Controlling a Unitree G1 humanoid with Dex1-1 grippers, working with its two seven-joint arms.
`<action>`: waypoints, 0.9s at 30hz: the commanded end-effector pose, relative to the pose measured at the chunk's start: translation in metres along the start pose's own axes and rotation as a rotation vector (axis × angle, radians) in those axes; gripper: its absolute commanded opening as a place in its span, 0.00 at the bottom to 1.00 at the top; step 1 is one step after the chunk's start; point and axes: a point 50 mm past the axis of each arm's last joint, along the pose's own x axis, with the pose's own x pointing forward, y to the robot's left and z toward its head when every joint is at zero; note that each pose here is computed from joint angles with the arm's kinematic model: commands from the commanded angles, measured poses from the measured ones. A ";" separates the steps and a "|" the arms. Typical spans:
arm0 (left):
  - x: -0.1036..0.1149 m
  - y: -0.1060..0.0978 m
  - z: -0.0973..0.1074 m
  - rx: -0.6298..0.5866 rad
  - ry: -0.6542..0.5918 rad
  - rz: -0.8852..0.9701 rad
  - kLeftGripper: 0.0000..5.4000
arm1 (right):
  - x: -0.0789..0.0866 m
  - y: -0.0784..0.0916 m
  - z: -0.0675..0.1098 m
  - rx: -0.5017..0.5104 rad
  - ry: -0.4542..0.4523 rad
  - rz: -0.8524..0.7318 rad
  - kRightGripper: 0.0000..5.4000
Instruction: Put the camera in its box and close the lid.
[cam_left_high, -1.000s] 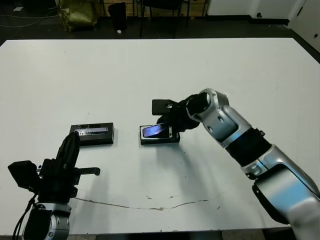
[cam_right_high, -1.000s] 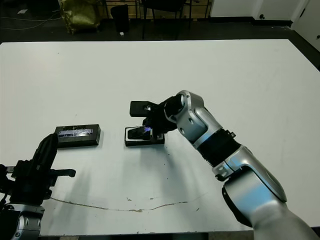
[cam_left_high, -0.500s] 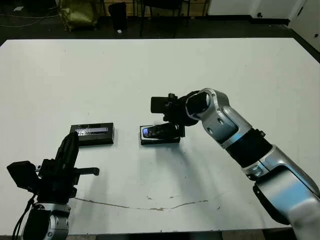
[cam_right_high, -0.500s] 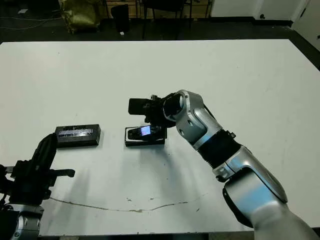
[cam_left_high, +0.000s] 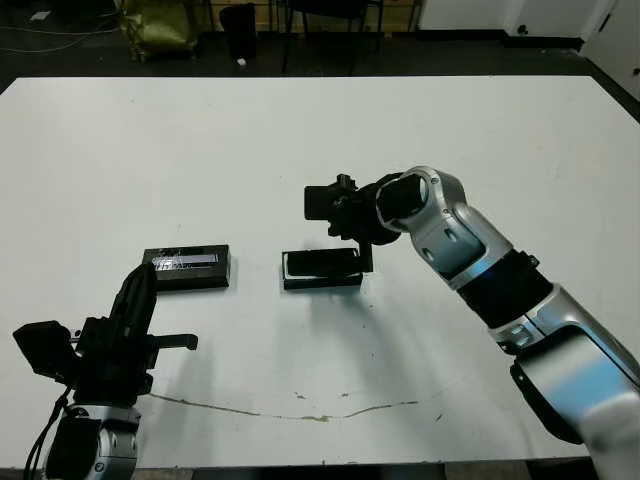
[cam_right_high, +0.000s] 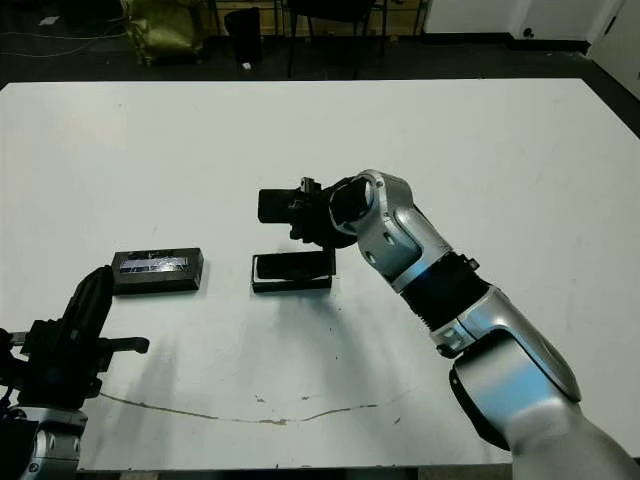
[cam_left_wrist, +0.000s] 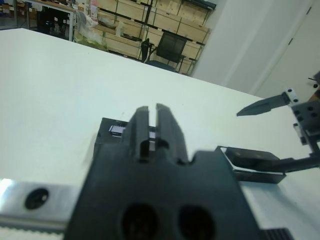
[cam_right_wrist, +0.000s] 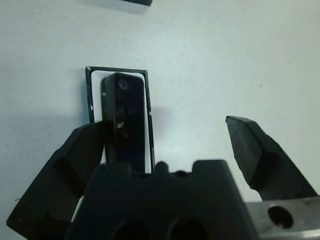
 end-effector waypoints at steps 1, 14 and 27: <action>-0.002 0.003 -0.005 0.003 0.039 0.012 0.00 | -0.011 -0.006 -0.002 -0.014 -0.004 -0.008 1.00; -0.001 0.005 -0.003 0.004 0.037 0.012 0.00 | -0.049 -0.028 -0.007 0.046 -0.105 -0.071 1.00; -0.001 0.004 -0.002 0.004 0.034 0.019 0.00 | -0.078 -0.033 -0.006 0.301 -0.406 -0.330 1.00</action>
